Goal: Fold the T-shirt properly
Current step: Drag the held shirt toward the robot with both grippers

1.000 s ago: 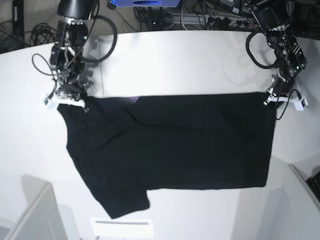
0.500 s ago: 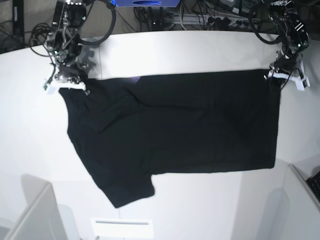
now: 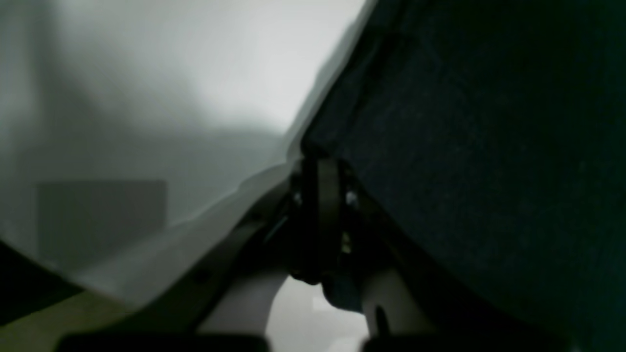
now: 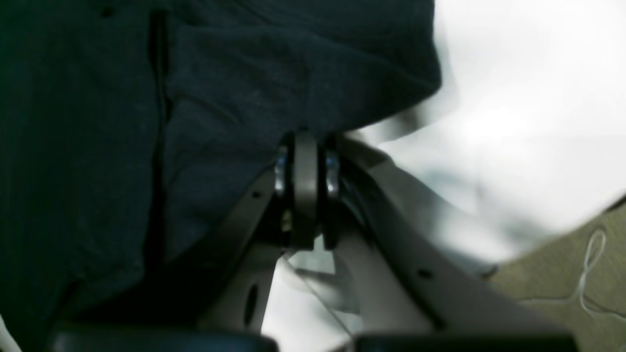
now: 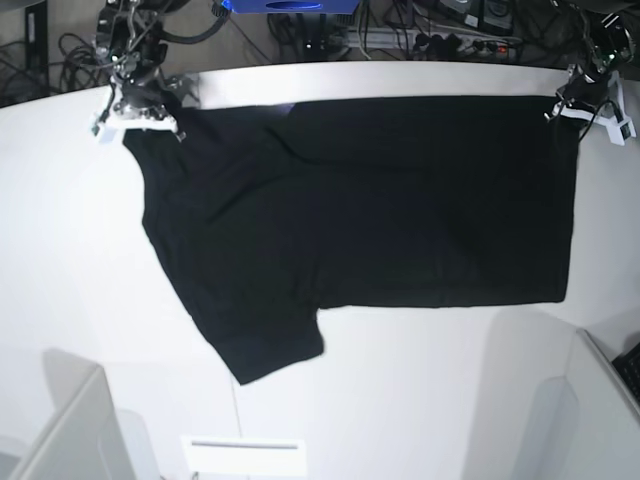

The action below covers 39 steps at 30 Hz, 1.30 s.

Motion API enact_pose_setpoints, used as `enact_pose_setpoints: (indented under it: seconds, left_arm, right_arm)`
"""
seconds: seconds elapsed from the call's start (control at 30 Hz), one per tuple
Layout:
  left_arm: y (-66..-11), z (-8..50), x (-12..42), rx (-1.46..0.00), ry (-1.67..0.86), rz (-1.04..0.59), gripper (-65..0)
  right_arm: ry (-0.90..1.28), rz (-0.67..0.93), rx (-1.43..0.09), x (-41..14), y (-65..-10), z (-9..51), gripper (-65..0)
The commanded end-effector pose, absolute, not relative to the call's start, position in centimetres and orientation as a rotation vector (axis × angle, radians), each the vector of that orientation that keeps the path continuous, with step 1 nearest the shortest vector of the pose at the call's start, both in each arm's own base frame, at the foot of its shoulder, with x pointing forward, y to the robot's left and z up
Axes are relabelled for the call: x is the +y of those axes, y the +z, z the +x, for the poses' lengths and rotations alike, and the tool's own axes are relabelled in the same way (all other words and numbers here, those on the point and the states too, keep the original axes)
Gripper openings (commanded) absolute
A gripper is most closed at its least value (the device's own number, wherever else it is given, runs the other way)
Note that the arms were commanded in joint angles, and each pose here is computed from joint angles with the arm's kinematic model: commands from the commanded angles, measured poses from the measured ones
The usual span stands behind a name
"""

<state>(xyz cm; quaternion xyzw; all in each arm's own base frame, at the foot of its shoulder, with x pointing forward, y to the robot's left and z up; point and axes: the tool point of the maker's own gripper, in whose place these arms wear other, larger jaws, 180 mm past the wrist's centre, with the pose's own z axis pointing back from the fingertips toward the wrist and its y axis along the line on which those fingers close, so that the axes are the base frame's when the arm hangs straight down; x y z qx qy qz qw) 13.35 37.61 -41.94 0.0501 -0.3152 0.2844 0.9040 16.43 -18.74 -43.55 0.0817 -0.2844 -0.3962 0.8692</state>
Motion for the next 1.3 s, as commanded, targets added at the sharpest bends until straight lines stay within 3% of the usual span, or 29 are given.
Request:
enact_pose_setpoints:
  seconds: [0.0, 0.83, 0.87, 0.93, 1.03, 1.27]
  left_arm:
    - [-41.3, 13.0, 38.4, -0.655, 0.577, 0.136, -65.0]
    - [-41.5, 10.9, 39.1, -0.619, 0.585, 0.161, -65.0]
    - [-41.3, 10.7, 39.5, -0.623, 0.594, 0.170, -65.0]
    - [-40.8, 10.4, 40.4, -0.634, 0.615, 0.190, -64.5]
    - [-40.1, 9.9, 41.5, -0.648, 0.640, 0.216, -45.9]
    - [-39.8, 10.1, 41.7, -0.660, 0.640, 0.218, -5.6]
  right_arm:
    - [-0.819, 0.153, -0.629, -19.3, -42.7, 16.5, -65.0]
    - [-0.816, 0.122, -0.568, -19.3, -43.3, 13.1, -65.0]
    - [-0.816, 0.122, -0.568, -19.3, -43.3, 13.1, -62.4]
    - [-0.815, 0.122, -0.569, -19.3, -43.3, 13.1, -50.3]
    - [-0.818, 0.117, -0.573, -19.5, -43.2, 13.0, -38.0]
    - [-0.802, 0.115, -0.627, -19.8, -41.2, 13.4, -36.2]
